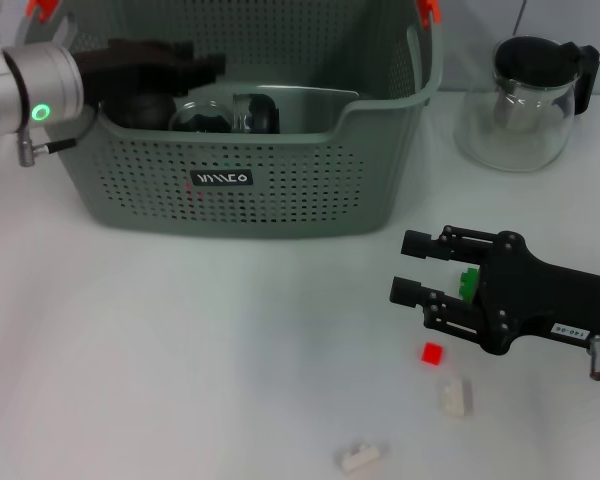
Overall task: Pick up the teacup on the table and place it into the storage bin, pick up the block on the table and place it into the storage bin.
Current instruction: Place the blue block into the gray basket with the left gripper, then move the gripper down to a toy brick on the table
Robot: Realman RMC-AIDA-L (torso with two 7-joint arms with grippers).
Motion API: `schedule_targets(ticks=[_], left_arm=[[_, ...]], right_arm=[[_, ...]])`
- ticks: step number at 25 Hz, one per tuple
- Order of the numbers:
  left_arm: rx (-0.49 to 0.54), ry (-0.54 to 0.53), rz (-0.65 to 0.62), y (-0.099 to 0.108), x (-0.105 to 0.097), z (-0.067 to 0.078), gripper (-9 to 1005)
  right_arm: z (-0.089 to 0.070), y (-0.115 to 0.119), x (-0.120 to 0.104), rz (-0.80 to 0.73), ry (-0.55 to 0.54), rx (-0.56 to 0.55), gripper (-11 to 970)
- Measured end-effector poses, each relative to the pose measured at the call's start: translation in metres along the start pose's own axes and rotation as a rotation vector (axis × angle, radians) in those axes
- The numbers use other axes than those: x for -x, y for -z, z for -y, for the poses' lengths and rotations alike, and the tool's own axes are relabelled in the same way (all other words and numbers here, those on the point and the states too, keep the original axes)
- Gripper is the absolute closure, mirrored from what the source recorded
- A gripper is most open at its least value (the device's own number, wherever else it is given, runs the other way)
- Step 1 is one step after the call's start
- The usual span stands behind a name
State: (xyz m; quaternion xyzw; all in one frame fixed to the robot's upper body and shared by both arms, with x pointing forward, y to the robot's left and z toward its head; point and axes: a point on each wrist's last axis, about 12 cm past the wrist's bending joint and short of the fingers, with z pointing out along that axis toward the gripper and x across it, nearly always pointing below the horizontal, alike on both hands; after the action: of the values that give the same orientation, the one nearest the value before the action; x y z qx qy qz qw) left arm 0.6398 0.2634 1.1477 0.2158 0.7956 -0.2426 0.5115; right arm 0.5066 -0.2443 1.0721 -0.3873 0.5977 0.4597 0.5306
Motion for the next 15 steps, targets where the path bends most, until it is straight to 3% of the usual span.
schedule_targets(ticks=[4, 8, 12, 14, 15], left_arm=[[-0.059, 0.057, 0.104, 0.017, -0.002, 0.001, 523], [-0.200, 0.061, 0.270, 0.047, -0.012, 0.009, 529], [-0.287, 0.011, 0.410, 0.081, -0.041, 0.019, 535], [-0.295, 0.004, 0.423, 0.087, -0.049, 0.021, 536], [-0.313, -0.016, 0.432, 0.104, -0.069, 0.026, 536]], right_arm=[[0.000, 0.000, 0.000, -0.001, -0.001, -0.001, 395], [-0.001, 0.002, -0.001, 0.001, -0.003, -0.006, 395], [-0.001, 0.002, -0.001, 0.002, -0.003, -0.008, 396], [0.000, 0.002, -0.001, 0.002, -0.003, -0.007, 395], [0.000, 0.002, -0.001, 0.002, -0.003, -0.007, 395]])
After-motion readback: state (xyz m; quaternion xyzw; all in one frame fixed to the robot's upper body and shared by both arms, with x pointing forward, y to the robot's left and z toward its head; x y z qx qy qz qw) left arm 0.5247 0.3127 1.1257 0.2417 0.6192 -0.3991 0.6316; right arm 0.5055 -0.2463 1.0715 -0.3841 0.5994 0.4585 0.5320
